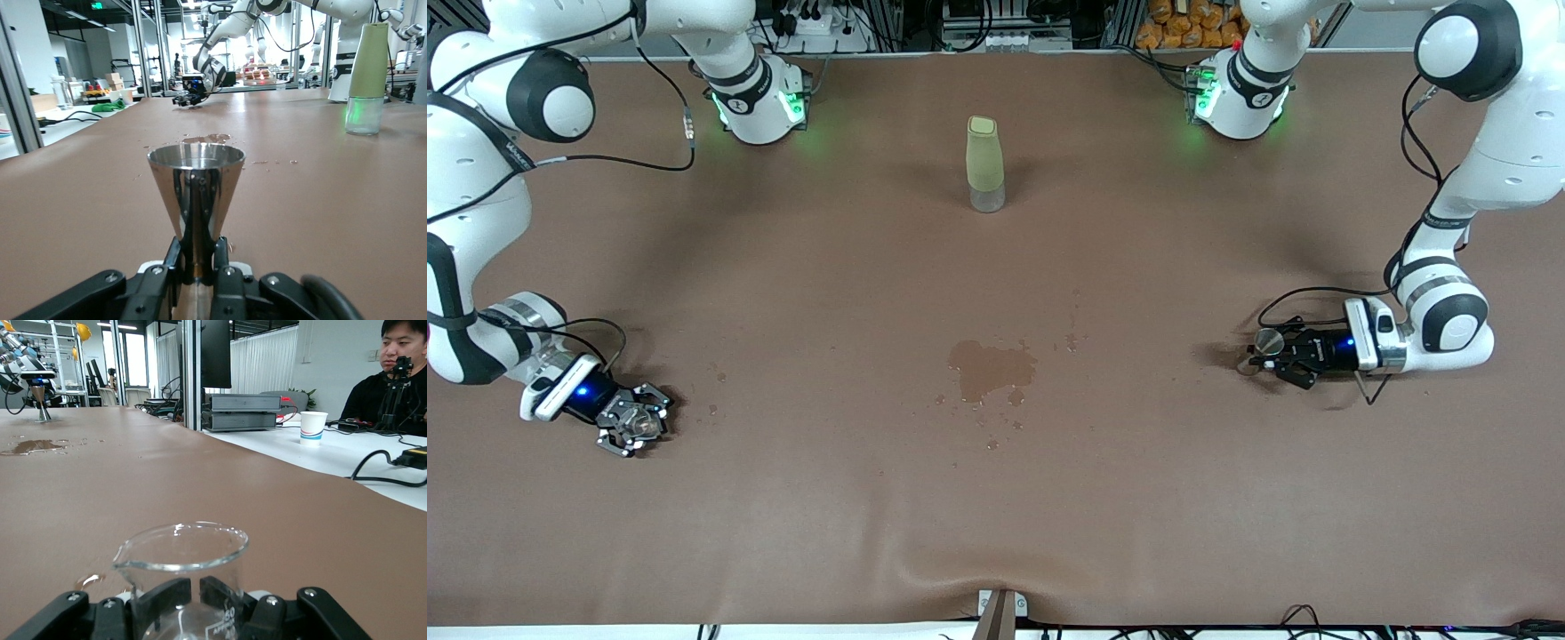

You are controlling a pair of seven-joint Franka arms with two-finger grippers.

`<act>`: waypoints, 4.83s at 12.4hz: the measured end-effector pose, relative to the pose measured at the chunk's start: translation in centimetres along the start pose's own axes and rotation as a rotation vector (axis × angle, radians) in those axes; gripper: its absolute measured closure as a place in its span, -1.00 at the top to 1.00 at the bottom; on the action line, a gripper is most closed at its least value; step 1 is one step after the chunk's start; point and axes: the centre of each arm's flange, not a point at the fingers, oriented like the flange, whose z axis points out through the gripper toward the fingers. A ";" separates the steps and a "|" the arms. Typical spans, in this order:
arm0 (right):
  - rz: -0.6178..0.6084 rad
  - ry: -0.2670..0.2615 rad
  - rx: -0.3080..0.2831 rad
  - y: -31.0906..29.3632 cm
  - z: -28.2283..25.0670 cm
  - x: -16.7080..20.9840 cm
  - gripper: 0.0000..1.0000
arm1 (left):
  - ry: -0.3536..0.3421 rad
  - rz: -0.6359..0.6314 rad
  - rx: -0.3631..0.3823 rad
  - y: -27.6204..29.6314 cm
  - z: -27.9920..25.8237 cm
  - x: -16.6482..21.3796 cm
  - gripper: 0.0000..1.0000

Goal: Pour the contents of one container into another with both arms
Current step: 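Lift and carry the jigger and beaker toward each other with both grippers, then tilt the beaker over the jigger with the right gripper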

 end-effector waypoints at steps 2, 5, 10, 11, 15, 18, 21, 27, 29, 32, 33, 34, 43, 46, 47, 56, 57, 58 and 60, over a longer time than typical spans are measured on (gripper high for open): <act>0.005 0.008 0.030 0.4 2.3 1.4 -0.71 | 0.005 -0.008 -0.045 -1.4 2.8 1.4 -0.58; 0.024 0.024 0.094 0.8 7.4 4.7 -0.71 | 0.017 -0.015 -0.113 -3.8 7.8 4.2 -0.58; 0.084 0.055 0.163 0.8 16.9 11.9 -0.71 | 0.105 -0.031 -0.114 -5.4 16.7 7.5 -0.58; 0.105 0.054 0.164 0.6 19.2 14.0 -0.71 | 0.117 -0.025 -0.108 -5.7 18.7 8.2 -0.58; 0.196 0.038 0.204 -1.4 27.9 25.5 -0.71 | 0.143 -0.014 -0.054 -6.9 25.6 11.0 -0.58; 0.232 0.047 0.280 -4.7 33.6 30.9 -0.71 | 0.129 -0.015 0.000 -7.4 29.6 12.4 -0.58; 0.253 0.092 0.318 -8.3 38.2 33.8 -0.71 | 0.125 -0.043 0.036 -6.5 34.3 13.2 -0.58; 0.237 0.107 0.405 -16.9 46.2 38.6 -0.71 | 0.108 -0.067 0.074 -5.6 40.8 12.6 -0.58; 0.223 0.102 0.397 -19.0 47.6 40.1 -0.71 | 0.077 -0.057 0.088 -6.0 41.7 12.3 -0.58; 0.205 0.099 0.395 -21.8 49.2 42.7 -0.71 | 0.035 -0.024 0.110 -6.4 42.8 12.8 -0.58; 0.206 0.098 0.401 -22.7 49.5 43.3 -0.71 | 0.023 -0.008 0.118 -6.6 43.1 13.1 -0.58; 0.217 0.094 0.392 -23.6 49.7 43.8 -0.71 | 0.021 -0.003 0.124 -6.7 43.3 13.2 -0.58; 0.526 0.006 0.379 -29.6 45.1 45.4 -0.71 | 0.043 -0.017 0.150 -6.9 44.1 13.3 -0.58; 0.632 -0.042 0.382 -30.7 44.4 44.1 -0.71 | 0.054 -0.038 0.152 -6.2 45.1 13.0 -0.58; 0.670 -0.058 0.381 -31.0 44.2 43.6 -0.71 | 0.053 -0.039 0.150 -6.1 45.3 12.9 -0.58; 0.972 -0.151 0.351 -33.7 41.7 44.3 -0.71 | 0.045 -0.023 0.170 -7.1 44.0 12.7 -0.58; 1.000 -0.161 0.341 -34.2 41.9 44.5 -0.71 | 0.045 -0.023 0.170 -7.1 44.0 12.7 -0.58; 1.025 -0.168 0.339 -34.7 42.1 44.9 -0.71 | 0.045 -0.023 0.170 -7.1 44.0 12.7 -0.58; 1.067 -0.176 0.337 -35.2 42.1 45.4 -0.71 | 0.044 -0.024 0.169 -7.0 44.0 12.7 -0.58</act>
